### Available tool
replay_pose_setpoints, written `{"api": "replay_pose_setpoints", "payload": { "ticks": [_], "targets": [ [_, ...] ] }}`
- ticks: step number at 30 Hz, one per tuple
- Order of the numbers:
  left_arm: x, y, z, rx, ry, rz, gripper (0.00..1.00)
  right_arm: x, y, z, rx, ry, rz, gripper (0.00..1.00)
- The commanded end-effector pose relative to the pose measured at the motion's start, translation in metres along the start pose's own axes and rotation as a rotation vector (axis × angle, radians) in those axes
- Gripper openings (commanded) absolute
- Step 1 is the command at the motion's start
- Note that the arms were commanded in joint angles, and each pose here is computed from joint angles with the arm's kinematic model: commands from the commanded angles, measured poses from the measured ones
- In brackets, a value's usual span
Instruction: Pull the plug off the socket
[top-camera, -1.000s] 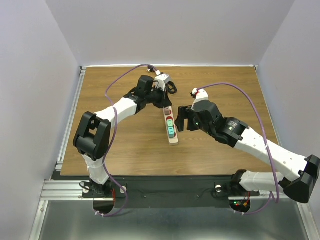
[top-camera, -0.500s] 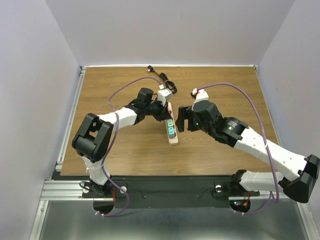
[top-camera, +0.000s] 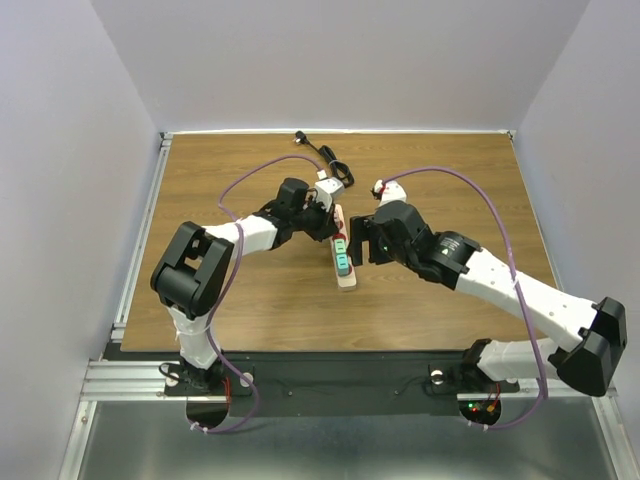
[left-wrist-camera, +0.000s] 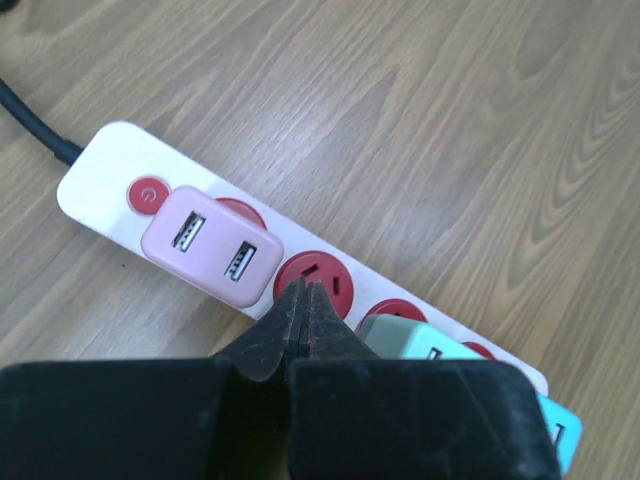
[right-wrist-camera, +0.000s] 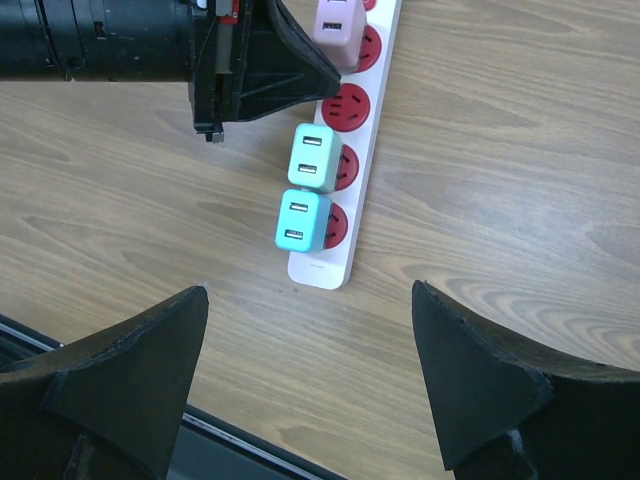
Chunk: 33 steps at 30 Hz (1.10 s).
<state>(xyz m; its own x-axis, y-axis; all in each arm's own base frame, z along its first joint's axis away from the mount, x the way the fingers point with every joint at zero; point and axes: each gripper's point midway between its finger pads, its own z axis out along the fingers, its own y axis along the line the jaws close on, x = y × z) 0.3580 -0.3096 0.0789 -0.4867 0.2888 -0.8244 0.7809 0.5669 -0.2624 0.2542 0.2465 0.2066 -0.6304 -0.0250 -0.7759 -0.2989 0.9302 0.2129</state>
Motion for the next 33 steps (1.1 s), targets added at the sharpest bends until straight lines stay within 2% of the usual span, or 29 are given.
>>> {"api": "replay_pose_setpoints", "payload": {
  "ticks": [1, 11, 26, 33],
  "targets": [
    [0.004, 0.004, 0.002, -0.011, 0.023, 0.038, 0.00, -0.008, 0.005, 0.005, -0.010, -0.005, 0.001, 0.87],
    [0.023, 0.000, 0.007, 0.019, 0.061, 0.001, 0.00, 0.028, 0.008, 0.048, 0.017, 0.139, -0.076, 0.86],
    [0.052, 0.001, 0.016, -0.010, 0.141, -0.033, 0.00, 0.056, 0.025, 0.097, -0.026, 0.216, -0.107, 0.82],
    [0.059, 0.000, 0.018, -0.014, 0.165, -0.033, 0.00, 0.054, 0.019, 0.106, 0.026, 0.196, -0.105, 0.70]
  ]
}}
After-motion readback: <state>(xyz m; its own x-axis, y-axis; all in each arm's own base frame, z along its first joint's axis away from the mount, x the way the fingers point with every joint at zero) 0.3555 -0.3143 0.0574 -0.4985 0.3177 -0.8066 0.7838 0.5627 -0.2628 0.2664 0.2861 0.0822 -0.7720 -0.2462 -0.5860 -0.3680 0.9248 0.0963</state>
